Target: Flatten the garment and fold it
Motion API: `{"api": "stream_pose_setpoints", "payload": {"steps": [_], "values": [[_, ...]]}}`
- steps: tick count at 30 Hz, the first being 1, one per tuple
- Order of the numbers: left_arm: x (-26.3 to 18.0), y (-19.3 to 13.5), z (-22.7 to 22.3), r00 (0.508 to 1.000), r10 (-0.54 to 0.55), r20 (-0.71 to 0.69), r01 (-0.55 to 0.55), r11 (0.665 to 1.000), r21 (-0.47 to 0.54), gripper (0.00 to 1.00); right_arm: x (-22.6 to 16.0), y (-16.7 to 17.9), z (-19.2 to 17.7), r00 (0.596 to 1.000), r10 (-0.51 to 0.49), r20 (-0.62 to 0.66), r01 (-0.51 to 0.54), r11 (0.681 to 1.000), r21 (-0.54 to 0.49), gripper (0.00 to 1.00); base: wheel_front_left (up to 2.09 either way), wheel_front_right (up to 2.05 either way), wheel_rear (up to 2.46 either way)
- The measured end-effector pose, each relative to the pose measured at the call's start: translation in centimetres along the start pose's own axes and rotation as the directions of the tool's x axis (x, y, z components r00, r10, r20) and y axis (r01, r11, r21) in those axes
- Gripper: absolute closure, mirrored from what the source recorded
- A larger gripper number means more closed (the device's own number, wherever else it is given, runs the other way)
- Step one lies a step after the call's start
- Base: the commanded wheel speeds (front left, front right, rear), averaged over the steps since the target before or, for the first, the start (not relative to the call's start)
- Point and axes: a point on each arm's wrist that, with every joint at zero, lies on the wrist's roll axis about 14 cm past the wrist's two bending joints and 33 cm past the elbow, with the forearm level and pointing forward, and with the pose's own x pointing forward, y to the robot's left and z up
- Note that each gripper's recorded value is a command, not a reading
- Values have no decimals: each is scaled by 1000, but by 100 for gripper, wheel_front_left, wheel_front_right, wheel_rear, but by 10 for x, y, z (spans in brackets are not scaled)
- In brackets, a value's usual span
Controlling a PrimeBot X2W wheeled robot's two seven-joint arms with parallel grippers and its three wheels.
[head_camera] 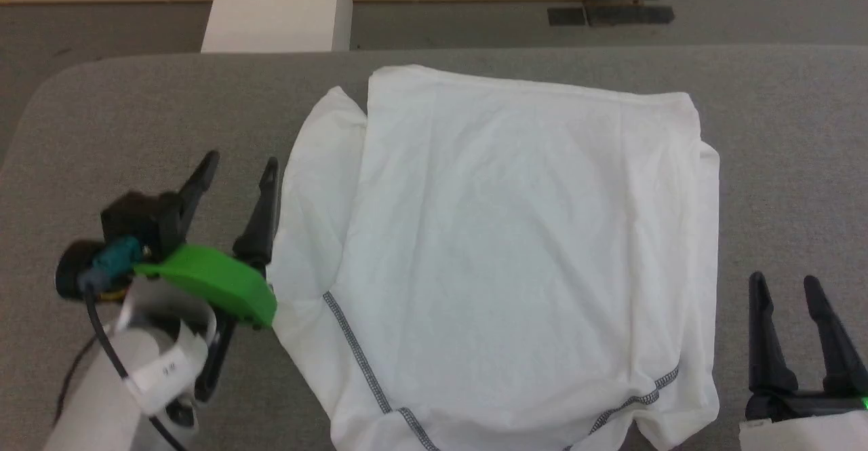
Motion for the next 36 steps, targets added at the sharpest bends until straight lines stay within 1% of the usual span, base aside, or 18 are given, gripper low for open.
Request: {"api": "stream_pose_setpoints", "payload": {"steps": [4,9,12,16,19,21,23,26,31,36], "values": [[42,9,6,994,-56,-94,60,998,33,0,20,7,0,1000,19,12,-19,1000,1,0,0,0,0],[89,32,1,977,-68,-202,82,995,60,0,40,14,-10,999,40,-7,-40,999,6,0,0,0,0],[112,41,-14,959,-72,-275,86,996,39,0,48,13,-21,999,38,-33,-38,999,5,0,0,0,0],[133,50,-51,911,-68,-406,94,995,44,0,57,10,-37,997,29,-70,-29,1000,2,0,0,0,0],[143,53,-80,869,-74,-489,106,994,38,0,61,6,-47,995,18,-95,-18,1000,-4,0,0,0,0],[146,52,-102,831,-84,-550,121,992,31,0,62,2,-54,993,6,-114,-7,1000,-11,0,0,0,0],[148,51,-119,802,-97,-590,128,992,11,0,64,-2,-60,992,-6,-129,4,1000,-17,0,0,0,0],[149,45,-141,761,-125,-637,139,990,-29,0,65,-7,-66,989,-22,-148,18,999,-28,0,0,0,0],[146,39,-172,696,-146,-703,146,987,-61,0,65,-13,-74,984,-38,-174,32,999,-40,0,0,0,0],[148,38,-183,670,-158,-725,142,986,-83,0,65,-16,-80,980,-48,-192,39,998,-47,0,0,0,0]]}}
